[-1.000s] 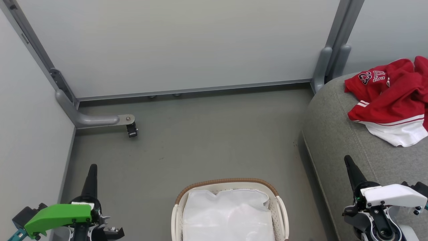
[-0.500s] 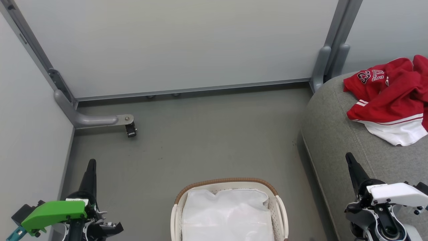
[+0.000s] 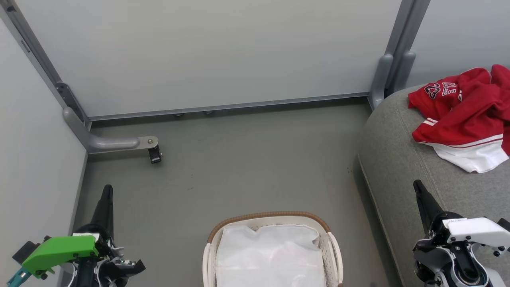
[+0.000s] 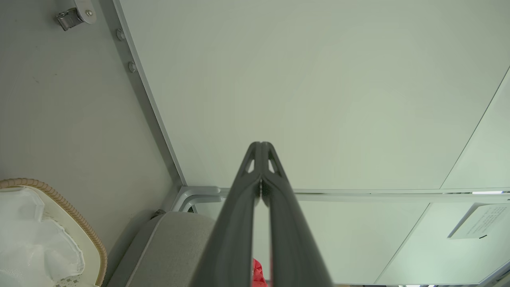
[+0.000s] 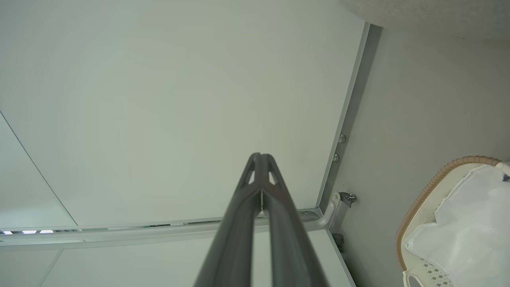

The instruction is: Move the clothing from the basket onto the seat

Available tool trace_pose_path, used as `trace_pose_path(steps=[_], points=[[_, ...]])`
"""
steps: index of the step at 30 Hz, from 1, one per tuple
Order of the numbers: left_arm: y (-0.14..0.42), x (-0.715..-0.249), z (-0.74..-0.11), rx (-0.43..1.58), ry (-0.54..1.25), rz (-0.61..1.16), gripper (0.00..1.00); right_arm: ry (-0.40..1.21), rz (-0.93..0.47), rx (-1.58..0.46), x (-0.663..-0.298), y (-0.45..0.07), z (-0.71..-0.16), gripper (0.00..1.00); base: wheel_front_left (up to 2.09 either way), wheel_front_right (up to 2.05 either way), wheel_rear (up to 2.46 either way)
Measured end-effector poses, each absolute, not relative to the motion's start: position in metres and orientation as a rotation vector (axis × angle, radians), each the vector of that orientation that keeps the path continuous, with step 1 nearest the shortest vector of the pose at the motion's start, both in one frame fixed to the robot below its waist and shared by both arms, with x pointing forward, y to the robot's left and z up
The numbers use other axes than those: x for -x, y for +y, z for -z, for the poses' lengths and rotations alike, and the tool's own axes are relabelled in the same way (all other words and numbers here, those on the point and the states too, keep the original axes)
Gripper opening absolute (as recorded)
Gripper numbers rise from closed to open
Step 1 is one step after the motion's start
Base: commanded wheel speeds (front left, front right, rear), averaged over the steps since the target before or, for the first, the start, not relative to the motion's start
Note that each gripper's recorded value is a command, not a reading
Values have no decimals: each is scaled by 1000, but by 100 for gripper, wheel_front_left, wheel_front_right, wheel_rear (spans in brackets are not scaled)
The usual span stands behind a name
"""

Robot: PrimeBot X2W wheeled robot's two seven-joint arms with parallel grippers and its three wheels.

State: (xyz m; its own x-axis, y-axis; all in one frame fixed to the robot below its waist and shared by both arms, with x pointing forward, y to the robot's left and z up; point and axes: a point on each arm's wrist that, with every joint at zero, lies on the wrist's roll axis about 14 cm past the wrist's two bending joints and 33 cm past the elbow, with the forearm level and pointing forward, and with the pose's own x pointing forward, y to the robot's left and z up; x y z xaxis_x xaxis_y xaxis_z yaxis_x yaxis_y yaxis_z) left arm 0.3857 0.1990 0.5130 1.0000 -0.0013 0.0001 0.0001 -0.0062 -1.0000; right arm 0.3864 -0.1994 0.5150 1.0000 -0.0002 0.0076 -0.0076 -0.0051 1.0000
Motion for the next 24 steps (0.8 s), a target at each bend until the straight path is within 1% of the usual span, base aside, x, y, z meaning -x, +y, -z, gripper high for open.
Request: trace_pose_path(steps=[24], points=[[199, -386, -513, 1577, 0, 1, 0, -7, -7, -1576, -386, -199, -515, 0, 0, 0, 0]])
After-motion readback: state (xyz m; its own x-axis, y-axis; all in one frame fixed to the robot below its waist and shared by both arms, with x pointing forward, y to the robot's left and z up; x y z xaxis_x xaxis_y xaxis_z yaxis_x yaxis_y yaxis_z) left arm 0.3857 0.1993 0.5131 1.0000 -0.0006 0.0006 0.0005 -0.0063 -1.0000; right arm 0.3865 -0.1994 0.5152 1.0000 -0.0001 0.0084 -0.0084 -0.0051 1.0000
